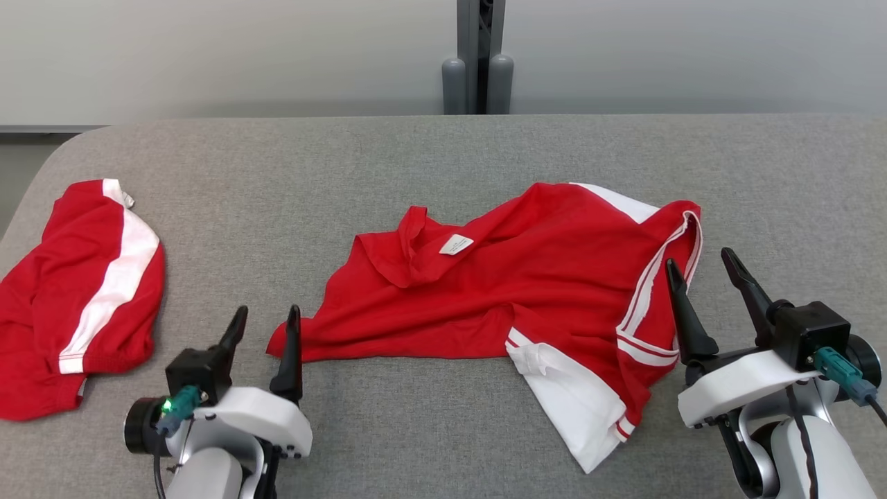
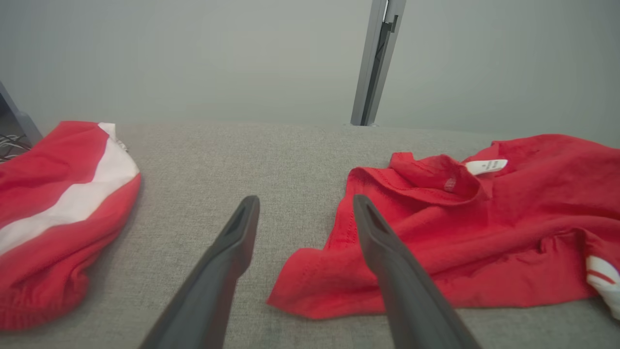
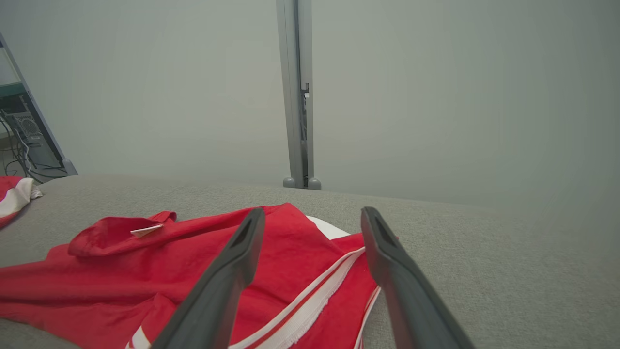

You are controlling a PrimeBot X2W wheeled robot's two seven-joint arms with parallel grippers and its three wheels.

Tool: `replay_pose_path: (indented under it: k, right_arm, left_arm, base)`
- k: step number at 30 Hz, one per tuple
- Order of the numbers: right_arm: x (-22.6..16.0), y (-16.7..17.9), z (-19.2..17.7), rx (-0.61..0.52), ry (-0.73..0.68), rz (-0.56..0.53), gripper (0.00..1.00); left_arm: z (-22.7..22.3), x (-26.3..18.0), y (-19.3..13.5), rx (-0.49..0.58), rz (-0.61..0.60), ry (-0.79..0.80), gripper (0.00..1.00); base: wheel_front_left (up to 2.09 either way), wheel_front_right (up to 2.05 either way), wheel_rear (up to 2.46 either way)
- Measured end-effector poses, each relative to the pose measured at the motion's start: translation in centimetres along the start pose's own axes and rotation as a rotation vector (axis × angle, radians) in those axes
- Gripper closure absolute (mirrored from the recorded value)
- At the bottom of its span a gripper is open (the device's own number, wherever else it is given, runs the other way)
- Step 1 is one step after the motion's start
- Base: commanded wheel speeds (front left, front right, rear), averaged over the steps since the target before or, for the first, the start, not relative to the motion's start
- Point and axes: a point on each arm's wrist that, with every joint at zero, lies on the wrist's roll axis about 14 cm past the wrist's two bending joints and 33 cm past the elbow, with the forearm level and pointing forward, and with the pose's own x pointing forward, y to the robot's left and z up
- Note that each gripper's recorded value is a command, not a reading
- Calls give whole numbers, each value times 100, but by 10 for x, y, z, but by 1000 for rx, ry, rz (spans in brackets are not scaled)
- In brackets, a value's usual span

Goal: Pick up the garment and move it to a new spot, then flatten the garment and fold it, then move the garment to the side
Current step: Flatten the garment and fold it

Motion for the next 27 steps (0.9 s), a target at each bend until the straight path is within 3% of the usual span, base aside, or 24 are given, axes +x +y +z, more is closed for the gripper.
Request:
replay_pose_path:
  k: [11, 17, 27]
  right_arm:
    - [-11, 2, 2, 33, -12, 1, 0]
    - [-21, 47, -21, 73, 87, 149, 0]
    - [-39, 77, -55, 90, 256, 294, 0]
  left_arm:
    - [82, 14, -17, -60, -37, -261, 0]
    - [76, 9, -26, -67, -65, -253, 0]
    - [63, 7, -34, -99, -85, -214, 0]
  base:
    - [0, 0, 0]
    - [0, 0, 0]
    - [0, 0, 0]
